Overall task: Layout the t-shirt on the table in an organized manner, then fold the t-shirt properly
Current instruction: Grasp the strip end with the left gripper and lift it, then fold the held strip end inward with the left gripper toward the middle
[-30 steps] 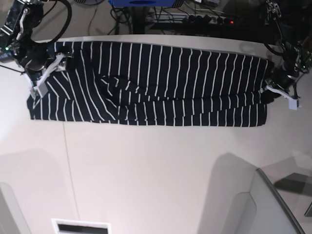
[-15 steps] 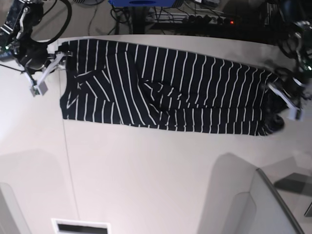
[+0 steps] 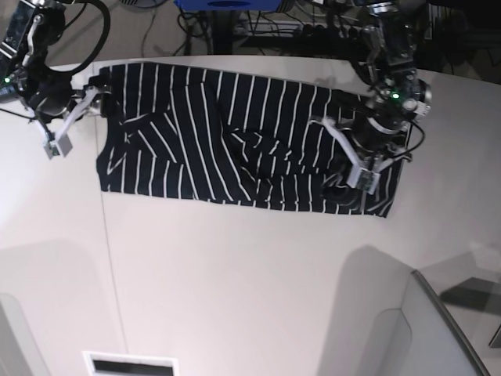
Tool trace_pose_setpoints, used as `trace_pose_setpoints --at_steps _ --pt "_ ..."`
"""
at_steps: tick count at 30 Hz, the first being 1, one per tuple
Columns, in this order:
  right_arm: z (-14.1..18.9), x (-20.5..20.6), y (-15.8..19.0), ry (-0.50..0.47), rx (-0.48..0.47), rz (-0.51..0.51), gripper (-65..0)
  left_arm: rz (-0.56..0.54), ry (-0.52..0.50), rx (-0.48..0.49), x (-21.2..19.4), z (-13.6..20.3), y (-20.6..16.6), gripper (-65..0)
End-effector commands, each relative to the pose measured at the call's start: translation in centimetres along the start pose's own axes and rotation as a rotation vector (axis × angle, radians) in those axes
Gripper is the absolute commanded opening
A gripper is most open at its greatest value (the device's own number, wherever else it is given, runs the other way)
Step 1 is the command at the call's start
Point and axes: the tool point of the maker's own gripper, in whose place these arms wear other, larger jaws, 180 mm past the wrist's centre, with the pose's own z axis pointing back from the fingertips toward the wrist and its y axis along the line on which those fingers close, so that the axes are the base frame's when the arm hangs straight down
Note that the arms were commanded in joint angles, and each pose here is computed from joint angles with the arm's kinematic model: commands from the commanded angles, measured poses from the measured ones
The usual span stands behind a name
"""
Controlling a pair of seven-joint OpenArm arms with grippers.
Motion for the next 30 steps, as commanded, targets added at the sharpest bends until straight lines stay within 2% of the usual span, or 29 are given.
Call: trace_pose_setpoints --at_steps 1,6,11,14,22,30 --pt "0.5 1.0 -0.3 -0.037 -0.006 0.007 -21.3 0.004 -0.049 -0.003 1.3 0.1 -0.2 -65.0" --pt "0.5 1.1 -0.2 -0.040 -0.004 0.009 -21.3 0.028 -0.073 -0.047 2.3 -0.5 -2.5 -65.0" --pt "0.5 1.1 -0.2 -0.041 -0.004 0.009 -21.3 -0.004 -0.088 -0.110 3.2 -0.9 -5.2 -65.0" --pt "0.5 1.1 -0.2 -0.043 -0.004 0.009 -21.3 0.007 -0.097 -0.100 3.8 -1.1 -5.8 -65.0" --pt "0.5 1.1 -0.2 -0.043 -0.004 0.009 -21.3 -0.033 -0.072 -0.182 3.5 -2.3 -9.6 -65.0" --pt "0.5 1.3 -0.2 -0.046 -0.004 0.010 -21.3 -0.041 -0.074 -0.191 3.8 -2.6 -9.9 -65.0"
